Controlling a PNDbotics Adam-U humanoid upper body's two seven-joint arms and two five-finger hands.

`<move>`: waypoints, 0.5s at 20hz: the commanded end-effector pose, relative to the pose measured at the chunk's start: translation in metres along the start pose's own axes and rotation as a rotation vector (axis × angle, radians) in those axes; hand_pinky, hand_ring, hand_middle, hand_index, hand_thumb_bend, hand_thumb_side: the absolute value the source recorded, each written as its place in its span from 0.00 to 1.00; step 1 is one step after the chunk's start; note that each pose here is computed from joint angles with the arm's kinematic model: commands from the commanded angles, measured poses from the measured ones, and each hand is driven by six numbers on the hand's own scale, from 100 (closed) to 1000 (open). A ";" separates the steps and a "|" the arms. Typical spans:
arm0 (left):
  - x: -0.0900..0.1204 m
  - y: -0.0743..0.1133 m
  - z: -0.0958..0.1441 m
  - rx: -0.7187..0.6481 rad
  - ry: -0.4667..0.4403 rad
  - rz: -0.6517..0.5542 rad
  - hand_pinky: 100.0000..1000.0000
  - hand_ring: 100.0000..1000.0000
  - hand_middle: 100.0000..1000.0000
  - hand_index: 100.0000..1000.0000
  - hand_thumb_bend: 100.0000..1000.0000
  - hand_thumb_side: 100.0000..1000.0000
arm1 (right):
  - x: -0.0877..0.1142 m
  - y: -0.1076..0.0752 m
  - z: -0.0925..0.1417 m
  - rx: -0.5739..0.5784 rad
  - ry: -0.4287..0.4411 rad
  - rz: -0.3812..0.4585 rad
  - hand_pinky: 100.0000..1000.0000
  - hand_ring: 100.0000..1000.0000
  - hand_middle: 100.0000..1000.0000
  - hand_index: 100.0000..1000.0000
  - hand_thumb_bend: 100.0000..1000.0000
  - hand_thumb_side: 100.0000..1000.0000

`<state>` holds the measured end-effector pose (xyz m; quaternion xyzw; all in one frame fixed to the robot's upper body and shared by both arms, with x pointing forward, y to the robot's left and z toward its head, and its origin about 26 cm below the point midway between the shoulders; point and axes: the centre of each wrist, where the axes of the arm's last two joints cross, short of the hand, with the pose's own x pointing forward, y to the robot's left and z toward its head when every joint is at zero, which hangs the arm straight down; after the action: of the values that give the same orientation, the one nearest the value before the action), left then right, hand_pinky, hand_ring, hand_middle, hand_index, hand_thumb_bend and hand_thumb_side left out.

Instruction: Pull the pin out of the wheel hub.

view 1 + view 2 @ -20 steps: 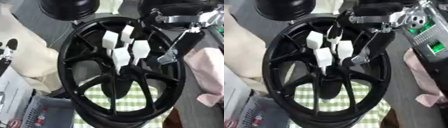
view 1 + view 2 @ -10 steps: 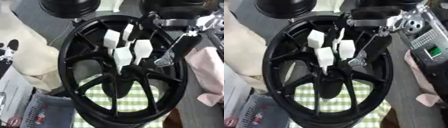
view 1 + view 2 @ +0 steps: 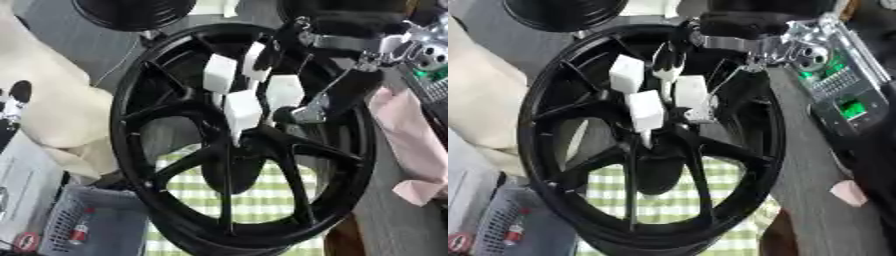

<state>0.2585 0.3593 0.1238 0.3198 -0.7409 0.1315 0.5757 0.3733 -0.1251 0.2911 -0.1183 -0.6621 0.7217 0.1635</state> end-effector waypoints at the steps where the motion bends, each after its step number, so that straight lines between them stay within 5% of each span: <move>1: 0.008 0.003 -0.005 -0.006 -0.033 -0.003 0.54 0.62 0.42 0.62 0.71 0.45 | -0.001 -0.010 0.006 -0.031 0.022 0.047 0.81 0.69 0.65 0.77 0.34 0.39; 10: 0.009 0.001 -0.005 -0.017 -0.037 0.007 0.54 0.62 0.42 0.62 0.70 0.46 | -0.008 -0.008 0.009 -0.006 0.054 0.073 0.80 0.68 0.63 0.75 0.34 0.35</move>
<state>0.2602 0.3583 0.1259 0.3132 -0.7451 0.1305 0.5742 0.3772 -0.1282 0.2892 -0.1422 -0.6551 0.7249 0.1588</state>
